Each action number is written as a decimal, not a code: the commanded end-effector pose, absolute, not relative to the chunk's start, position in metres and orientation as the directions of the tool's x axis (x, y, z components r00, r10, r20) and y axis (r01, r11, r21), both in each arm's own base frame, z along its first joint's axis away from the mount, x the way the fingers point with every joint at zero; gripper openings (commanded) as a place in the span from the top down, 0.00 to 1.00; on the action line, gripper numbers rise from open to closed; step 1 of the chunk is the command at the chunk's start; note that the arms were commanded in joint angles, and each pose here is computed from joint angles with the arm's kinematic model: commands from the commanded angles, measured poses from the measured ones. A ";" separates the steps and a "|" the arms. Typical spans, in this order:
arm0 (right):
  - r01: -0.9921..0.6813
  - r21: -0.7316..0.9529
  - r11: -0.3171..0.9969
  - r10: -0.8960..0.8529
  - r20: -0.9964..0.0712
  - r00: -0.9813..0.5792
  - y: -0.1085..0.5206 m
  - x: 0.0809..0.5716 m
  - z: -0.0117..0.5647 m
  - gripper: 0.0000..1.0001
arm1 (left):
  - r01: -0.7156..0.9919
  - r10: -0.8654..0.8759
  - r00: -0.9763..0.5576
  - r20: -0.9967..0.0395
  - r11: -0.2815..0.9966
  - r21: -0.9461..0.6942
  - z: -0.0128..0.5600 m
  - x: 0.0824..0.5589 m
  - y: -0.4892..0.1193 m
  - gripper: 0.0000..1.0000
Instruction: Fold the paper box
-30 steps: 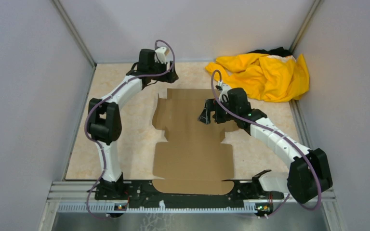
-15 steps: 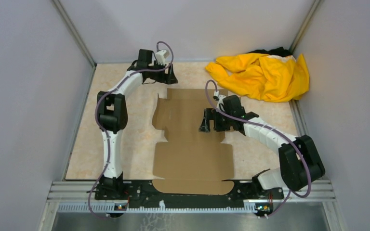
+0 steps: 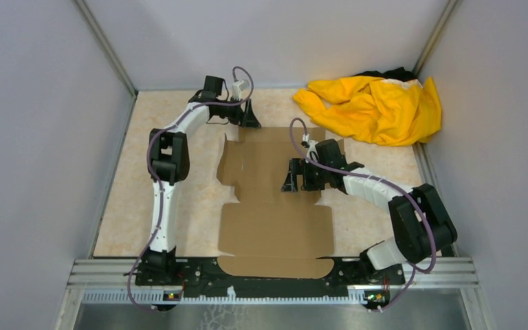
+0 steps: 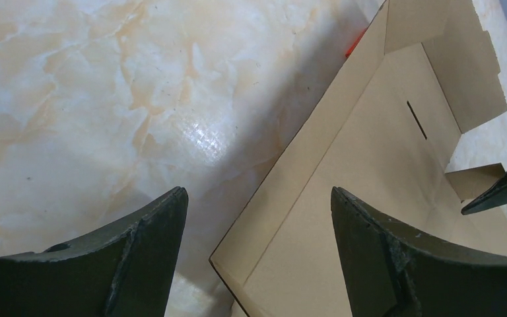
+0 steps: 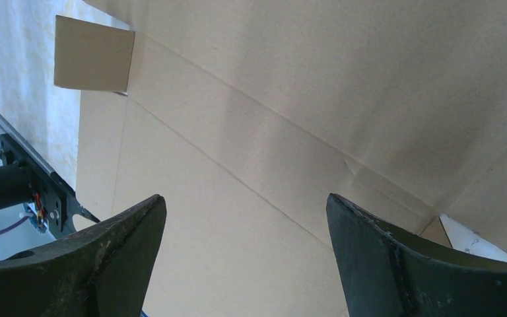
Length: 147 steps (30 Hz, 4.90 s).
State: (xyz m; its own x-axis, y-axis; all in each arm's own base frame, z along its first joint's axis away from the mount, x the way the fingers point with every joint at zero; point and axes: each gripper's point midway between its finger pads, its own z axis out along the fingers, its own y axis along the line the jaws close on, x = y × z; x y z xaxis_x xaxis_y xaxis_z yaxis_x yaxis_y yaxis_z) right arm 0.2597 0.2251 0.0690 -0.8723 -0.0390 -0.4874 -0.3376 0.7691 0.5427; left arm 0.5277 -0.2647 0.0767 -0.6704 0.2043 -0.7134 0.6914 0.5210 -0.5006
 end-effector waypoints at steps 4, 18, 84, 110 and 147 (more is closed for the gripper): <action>-0.369 0.559 0.743 -0.045 -0.508 -0.860 0.232 0.261 0.068 0.11 | 0.750 0.239 -0.632 -0.737 0.430 -0.503 0.079 0.520 -0.281 0.15; -0.353 0.573 0.740 -0.049 -0.477 -0.878 0.233 0.257 0.047 0.12 | 0.757 0.287 -0.639 -0.714 0.399 -0.517 0.075 0.496 -0.284 0.59; -0.308 0.521 0.796 0.225 -0.728 -0.648 0.157 0.310 0.149 0.10 | 0.414 0.502 -0.576 -0.644 0.860 0.300 0.149 0.408 -0.174 1.00; -0.169 0.728 0.664 0.569 -0.639 -0.518 0.088 0.426 0.165 0.14 | 0.274 0.828 -0.322 -0.459 0.546 0.792 0.235 0.300 -0.191 1.00; -0.375 0.860 0.347 0.501 -0.508 -0.700 0.178 0.463 0.148 0.33 | 0.233 0.988 -0.098 -0.122 0.142 0.962 0.208 0.248 -0.238 1.00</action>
State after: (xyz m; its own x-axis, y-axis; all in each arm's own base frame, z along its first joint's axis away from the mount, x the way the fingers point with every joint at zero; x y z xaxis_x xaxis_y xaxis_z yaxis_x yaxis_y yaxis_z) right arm 0.4793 0.1616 0.1284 -0.7049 0.5504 -0.4475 -0.2604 0.3861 0.8850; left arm 0.2507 -0.2409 0.2063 -0.1136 0.9855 -0.1257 0.2256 0.1488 0.9628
